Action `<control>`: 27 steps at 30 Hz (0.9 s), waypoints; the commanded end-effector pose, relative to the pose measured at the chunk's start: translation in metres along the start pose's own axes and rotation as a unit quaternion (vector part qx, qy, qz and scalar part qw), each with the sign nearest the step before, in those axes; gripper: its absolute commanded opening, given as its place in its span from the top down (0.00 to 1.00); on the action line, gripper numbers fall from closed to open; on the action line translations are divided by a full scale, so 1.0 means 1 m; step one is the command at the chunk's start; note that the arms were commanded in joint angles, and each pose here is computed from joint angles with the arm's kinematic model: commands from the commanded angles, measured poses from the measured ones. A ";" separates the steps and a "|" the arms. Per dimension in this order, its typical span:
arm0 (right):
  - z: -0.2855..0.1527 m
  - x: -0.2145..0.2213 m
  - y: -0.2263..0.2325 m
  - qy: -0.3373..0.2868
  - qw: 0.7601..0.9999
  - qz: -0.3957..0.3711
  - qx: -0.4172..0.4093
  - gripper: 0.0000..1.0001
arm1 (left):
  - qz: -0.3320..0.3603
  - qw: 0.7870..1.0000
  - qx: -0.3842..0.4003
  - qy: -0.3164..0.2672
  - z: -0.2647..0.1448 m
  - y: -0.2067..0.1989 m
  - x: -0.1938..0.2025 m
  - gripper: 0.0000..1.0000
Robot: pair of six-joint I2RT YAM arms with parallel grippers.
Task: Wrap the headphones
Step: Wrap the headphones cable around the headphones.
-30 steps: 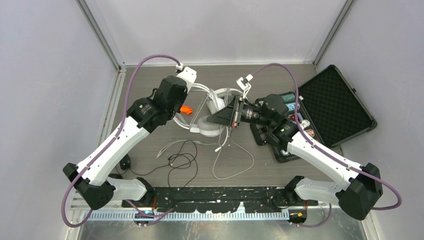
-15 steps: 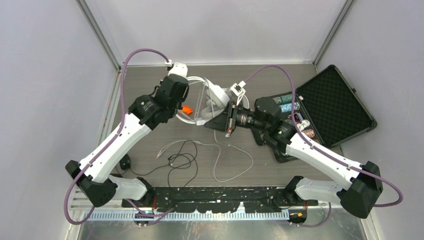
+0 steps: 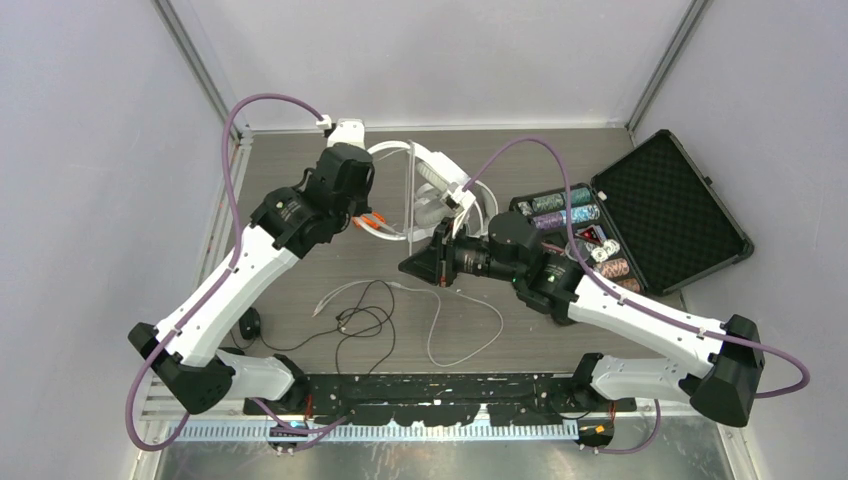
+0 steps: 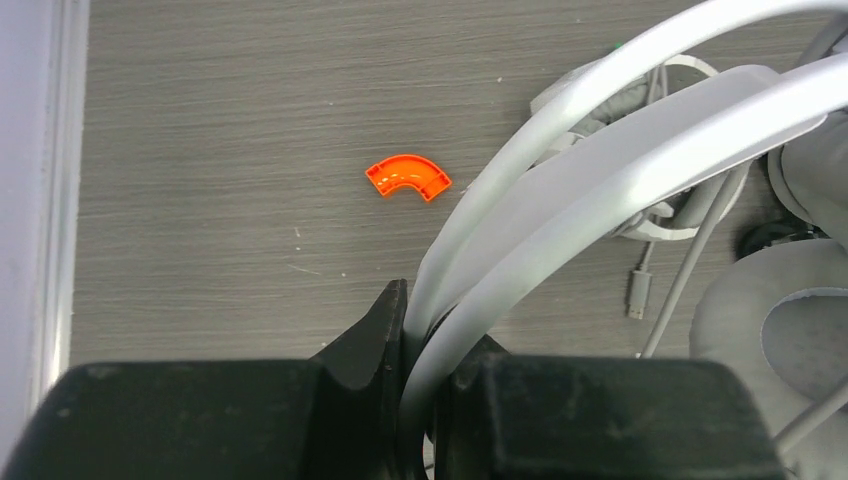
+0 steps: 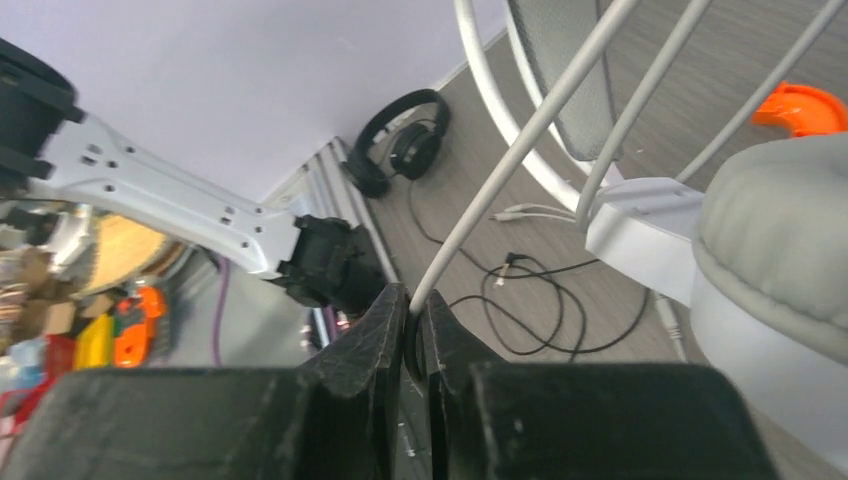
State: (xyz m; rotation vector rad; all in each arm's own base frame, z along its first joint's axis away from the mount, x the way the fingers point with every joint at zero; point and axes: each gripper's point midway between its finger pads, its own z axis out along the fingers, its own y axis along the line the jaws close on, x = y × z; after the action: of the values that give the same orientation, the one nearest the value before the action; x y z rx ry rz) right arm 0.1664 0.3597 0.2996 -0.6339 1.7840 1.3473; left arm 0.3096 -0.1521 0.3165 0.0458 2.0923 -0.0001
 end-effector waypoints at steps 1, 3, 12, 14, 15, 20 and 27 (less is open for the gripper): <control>0.002 -0.013 -0.013 -0.030 0.993 -0.097 0.055 0.83 | -0.102 0.992 0.040 -0.065 -0.019 -0.013 -0.050 1.00; 0.001 -0.009 -0.017 -0.034 0.989 -0.128 0.065 0.83 | -0.109 0.991 0.044 -0.068 -0.023 -0.013 -0.053 1.00; 0.002 0.005 -0.040 -0.051 0.967 -0.231 0.095 0.79 | -0.138 0.984 0.078 -0.078 -0.036 -0.021 -0.069 1.00; 0.004 0.012 -0.045 -0.046 0.962 -0.251 0.094 0.76 | -0.143 0.983 0.085 -0.078 -0.038 -0.024 -0.071 1.00; 0.004 0.015 -0.048 -0.045 0.960 -0.261 0.094 0.75 | -0.146 0.982 0.088 -0.079 -0.039 -0.024 -0.073 1.00; 0.005 0.021 -0.059 -0.057 0.938 -0.328 0.095 0.71 | -0.157 0.979 0.103 -0.081 -0.046 -0.028 -0.079 1.00; 0.010 0.028 -0.077 -0.084 0.920 -0.367 0.110 0.67 | -0.166 0.975 0.118 -0.087 -0.054 -0.029 -0.086 1.00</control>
State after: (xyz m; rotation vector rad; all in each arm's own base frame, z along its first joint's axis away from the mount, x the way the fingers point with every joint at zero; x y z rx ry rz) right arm 0.1989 0.3434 0.2099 -0.9753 1.4744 0.7108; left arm 0.3038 -0.1763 0.3650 -0.0556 2.0370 -0.2651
